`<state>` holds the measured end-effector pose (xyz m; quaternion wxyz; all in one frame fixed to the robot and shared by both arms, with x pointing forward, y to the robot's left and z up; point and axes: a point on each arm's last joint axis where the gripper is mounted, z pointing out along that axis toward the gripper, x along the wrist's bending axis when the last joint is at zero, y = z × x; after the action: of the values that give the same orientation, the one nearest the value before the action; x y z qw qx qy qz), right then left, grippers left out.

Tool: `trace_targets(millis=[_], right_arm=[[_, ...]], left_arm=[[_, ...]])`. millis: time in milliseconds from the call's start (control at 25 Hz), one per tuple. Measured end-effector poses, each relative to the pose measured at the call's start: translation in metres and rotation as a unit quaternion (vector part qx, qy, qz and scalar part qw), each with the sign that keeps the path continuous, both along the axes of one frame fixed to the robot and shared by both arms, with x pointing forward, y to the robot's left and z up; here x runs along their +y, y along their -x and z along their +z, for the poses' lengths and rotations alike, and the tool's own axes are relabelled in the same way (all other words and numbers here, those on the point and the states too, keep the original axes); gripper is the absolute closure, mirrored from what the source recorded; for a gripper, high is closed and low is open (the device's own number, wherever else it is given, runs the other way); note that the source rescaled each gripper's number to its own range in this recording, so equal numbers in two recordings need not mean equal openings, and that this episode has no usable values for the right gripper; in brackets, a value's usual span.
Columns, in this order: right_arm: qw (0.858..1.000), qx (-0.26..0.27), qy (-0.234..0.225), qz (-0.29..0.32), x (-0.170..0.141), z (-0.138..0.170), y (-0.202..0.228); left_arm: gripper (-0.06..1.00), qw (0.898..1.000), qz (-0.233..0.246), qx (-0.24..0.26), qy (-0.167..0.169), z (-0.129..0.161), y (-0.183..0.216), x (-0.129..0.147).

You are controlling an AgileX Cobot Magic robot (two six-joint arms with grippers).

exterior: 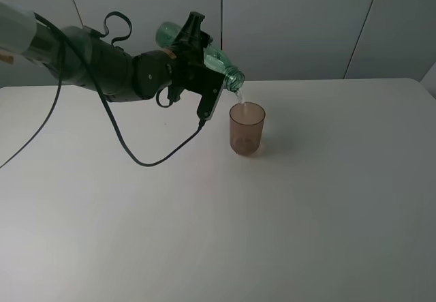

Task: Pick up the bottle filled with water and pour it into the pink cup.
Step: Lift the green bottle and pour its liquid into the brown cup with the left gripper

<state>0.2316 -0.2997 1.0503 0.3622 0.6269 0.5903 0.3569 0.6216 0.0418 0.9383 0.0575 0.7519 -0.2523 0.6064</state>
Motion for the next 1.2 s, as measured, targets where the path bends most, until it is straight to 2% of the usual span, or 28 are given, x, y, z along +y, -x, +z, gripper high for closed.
trace_targets(millis=[600, 1200], right_arm=[[1.0, 0.0, 0.0, 0.0, 0.0, 0.0, 0.0], [1.0, 0.0, 0.0, 0.0, 0.0, 0.0, 0.0]], left_arm=[[0.92, 1.0, -0.009, -0.021, -0.006, 0.0029, -0.0003, -0.0012], [0.92, 0.998, -0.035, -0.039, -0.027, 0.0044, 0.0009, -0.0045]])
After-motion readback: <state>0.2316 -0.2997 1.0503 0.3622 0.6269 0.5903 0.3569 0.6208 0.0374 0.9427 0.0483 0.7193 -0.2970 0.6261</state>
